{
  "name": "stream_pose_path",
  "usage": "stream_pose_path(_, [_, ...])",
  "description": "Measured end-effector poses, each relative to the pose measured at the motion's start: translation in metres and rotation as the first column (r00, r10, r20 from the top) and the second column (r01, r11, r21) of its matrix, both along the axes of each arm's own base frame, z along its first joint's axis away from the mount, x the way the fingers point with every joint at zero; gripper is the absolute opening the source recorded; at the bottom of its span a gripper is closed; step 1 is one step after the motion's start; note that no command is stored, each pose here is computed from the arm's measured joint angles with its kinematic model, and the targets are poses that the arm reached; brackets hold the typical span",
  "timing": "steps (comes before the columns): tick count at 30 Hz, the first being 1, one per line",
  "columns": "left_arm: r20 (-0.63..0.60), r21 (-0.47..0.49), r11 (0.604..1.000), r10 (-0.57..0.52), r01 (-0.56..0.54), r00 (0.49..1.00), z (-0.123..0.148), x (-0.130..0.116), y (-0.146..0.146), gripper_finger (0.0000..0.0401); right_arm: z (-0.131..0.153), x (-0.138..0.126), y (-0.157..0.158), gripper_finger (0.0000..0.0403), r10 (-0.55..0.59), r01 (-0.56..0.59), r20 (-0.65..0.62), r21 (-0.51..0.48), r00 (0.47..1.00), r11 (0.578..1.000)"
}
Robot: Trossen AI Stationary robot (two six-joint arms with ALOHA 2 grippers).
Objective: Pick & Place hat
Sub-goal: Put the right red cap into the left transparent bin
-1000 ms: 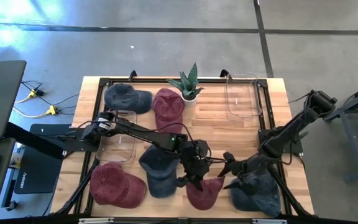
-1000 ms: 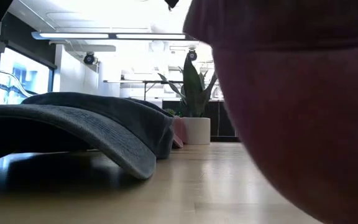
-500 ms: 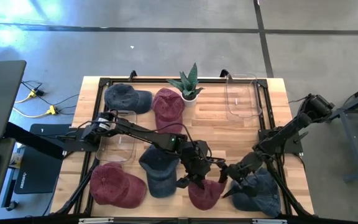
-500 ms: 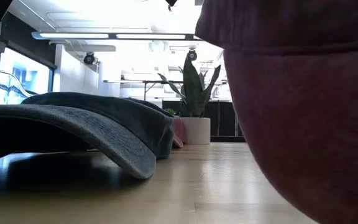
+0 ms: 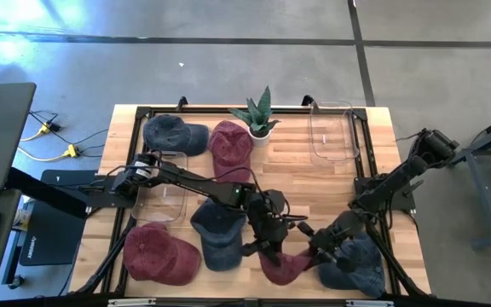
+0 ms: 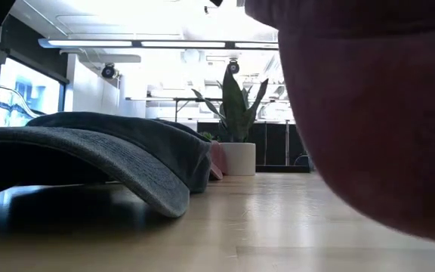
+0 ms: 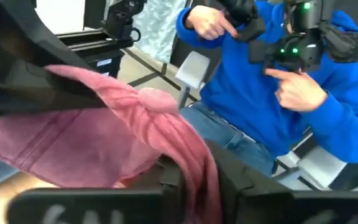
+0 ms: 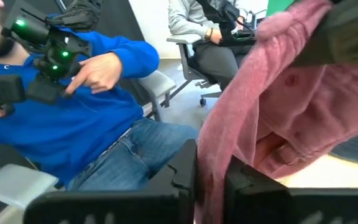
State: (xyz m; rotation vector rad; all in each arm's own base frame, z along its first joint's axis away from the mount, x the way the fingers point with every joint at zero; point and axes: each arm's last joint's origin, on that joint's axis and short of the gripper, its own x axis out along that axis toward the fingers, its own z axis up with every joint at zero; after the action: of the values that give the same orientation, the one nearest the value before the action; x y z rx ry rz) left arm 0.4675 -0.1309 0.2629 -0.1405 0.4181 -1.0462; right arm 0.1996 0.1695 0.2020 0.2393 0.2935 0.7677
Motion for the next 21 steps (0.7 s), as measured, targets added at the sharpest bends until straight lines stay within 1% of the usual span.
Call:
stream_pose_path(3, [-0.016, -0.017, 1.000, -0.026, 0.025, 1.000, 0.000, -0.001, -0.001, 0.0120, 0.000, -0.001, 0.001, 0.0006, -0.006, 0.006, 0.014, -0.015, 1.000, 1.000])
stream_pose_path(6, [-0.035, -0.030, 0.998, -0.060, 0.059, 0.998, -0.006, 0.000, -0.005, 0.0177, -0.001, -0.001, 0.002, 0.0013, -0.025, 0.025, 0.013, -0.021, 1.000, 0.999])
stream_pose_path(8, [-0.076, -0.031, 0.996, -0.087, 0.085, 0.993, -0.014, -0.001, -0.009, 0.0206, -0.002, -0.001, 0.002, 0.0011, -0.027, 0.027, 0.002, -0.024, 1.000, 0.999])
stream_pose_path(10, [-0.092, -0.044, 0.990, -0.140, 0.137, 0.986, -0.016, -0.004, -0.014, 0.0223, -0.002, -0.002, 0.002, 0.0005, -0.027, 0.027, -0.001, -0.026, 1.000, 0.999])
stream_pose_path(12, [-0.072, -0.043, 0.978, -0.205, 0.203, 0.976, -0.015, -0.009, -0.021, 0.0227, -0.002, -0.003, 0.003, 0.0006, -0.028, 0.028, -0.007, -0.023, 1.000, 0.999])
stream_pose_path(15, [-0.054, -0.043, 0.958, -0.286, 0.284, 0.957, -0.017, -0.016, -0.036, 0.0221, -0.002, -0.005, 0.005, 0.0011, -0.028, 0.028, -0.025, -0.011, 0.999, 1.000])
stream_pose_path(18, [-0.006, -0.007, 0.960, -0.280, 0.280, 0.960, -0.011, -0.021, -0.046, 0.0209, -0.003, -0.005, 0.005, 0.0007, -0.041, 0.041, -0.026, -0.012, 0.999, 0.999])
stream_pose_path(21, [0.020, 0.038, 0.976, -0.216, 0.216, 0.976, -0.009, -0.020, -0.046, 0.0198, -0.003, -0.005, 0.005, 0.0004, -0.044, 0.043, -0.028, -0.014, 0.999, 0.999])
